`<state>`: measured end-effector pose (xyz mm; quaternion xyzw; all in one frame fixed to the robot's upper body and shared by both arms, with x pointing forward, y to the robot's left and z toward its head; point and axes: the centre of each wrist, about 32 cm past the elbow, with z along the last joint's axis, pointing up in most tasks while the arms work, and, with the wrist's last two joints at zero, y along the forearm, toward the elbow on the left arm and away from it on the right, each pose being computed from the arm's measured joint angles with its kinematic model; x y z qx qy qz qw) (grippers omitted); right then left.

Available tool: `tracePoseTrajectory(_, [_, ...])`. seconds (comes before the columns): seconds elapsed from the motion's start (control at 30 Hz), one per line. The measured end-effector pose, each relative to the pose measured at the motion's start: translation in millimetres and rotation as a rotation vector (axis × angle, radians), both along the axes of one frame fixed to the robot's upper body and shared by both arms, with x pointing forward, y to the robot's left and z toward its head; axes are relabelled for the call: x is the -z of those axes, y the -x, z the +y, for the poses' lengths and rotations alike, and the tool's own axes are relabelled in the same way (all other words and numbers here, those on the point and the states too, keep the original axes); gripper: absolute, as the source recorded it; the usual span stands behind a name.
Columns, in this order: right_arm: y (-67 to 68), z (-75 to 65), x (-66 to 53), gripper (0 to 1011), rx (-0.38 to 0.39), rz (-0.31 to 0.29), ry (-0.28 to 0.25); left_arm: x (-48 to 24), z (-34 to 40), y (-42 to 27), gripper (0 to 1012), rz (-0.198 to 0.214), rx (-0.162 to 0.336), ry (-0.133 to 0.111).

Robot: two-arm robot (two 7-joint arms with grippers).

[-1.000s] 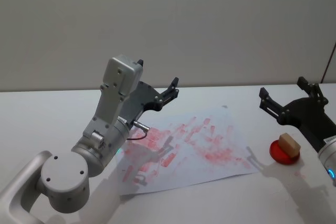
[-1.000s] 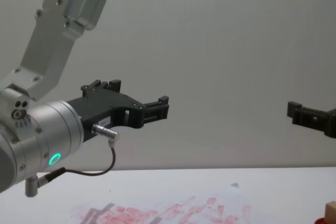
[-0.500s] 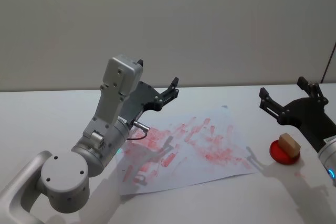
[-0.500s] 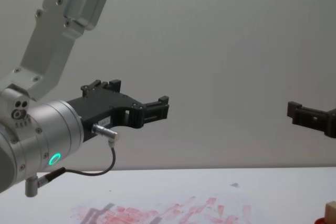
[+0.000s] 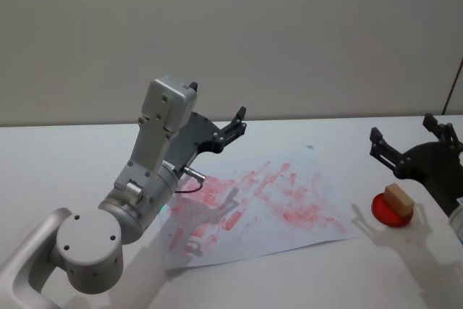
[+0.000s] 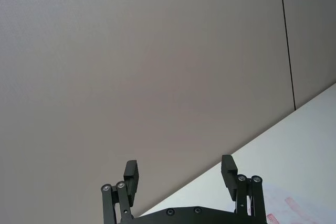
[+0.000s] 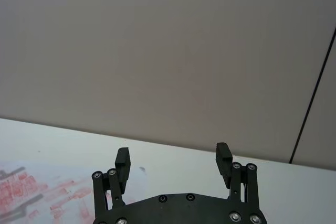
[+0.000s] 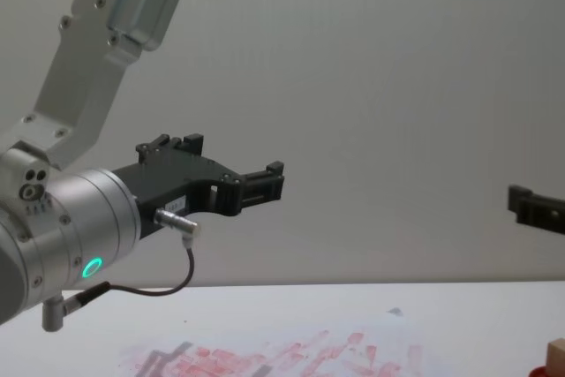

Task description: Use the one hand to pick up the stamp and affix it onto the A4 paper.

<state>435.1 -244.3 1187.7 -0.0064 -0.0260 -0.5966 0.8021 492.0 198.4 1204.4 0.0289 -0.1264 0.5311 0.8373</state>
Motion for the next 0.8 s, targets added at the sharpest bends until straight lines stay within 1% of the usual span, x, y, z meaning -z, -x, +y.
tracePoseTrajectory(0.2, [7.4, -2.4, 1.3, 1001, 0.032, 0.046, 0.013, 0.0, 0.0, 0.0, 1001, 0.000, 0.000, 0.000])
tracePoseTrajectory(0.37, [13.3, -2.1, 3.5, 1001, 0.054, 0.111, 0.026, 0.0, 0.0, 0.0, 1001, 0.000, 0.000, 0.000])
tracePoseTrajectory(0.4, [13.3, -2.1, 3.5, 1001, 0.054, 0.111, 0.026, 0.0, 0.0, 0.0, 1001, 0.000, 0.000, 0.000])
tracePoseTrajectory(0.43, [14.1, -1.5, 4.5, 1001, 0.058, 0.131, 0.030, 0.0, 0.0, 0.0, 1001, 0.000, 0.000, 0.000])
tracePoseTrajectory(0.5, [14.6, -0.7, 5.2, 1001, 0.061, 0.147, 0.032, 0.0, 0.0, 0.0, 1001, 0.000, 0.000, 0.000])
tracePoseTrajectory(0.63, [15.4, 2.7, 7.9, 1001, 0.069, 0.197, 0.040, 0.0, 0.0, 0.0, 1001, 0.000, 0.000, 0.000])
tracePoseTrajectory(0.67, [15.4, 2.7, 7.9, 1001, 0.069, 0.197, 0.040, 0.0, 0.0, 0.0, 1001, 0.000, 0.000, 0.000])
tracePoseTrajectory(0.73, [15.3, 4.7, 10.1, 1001, 0.078, 0.229, 0.051, 0.0, 0.0, 0.0, 1001, 0.000, 0.000, 0.000])
tracePoseTrajectory(0.8, [15.2, 5.8, 11.4, 1001, 0.084, 0.246, 0.057, 0.0, 0.0, 0.0, 1001, 0.000, 0.000, 0.000])
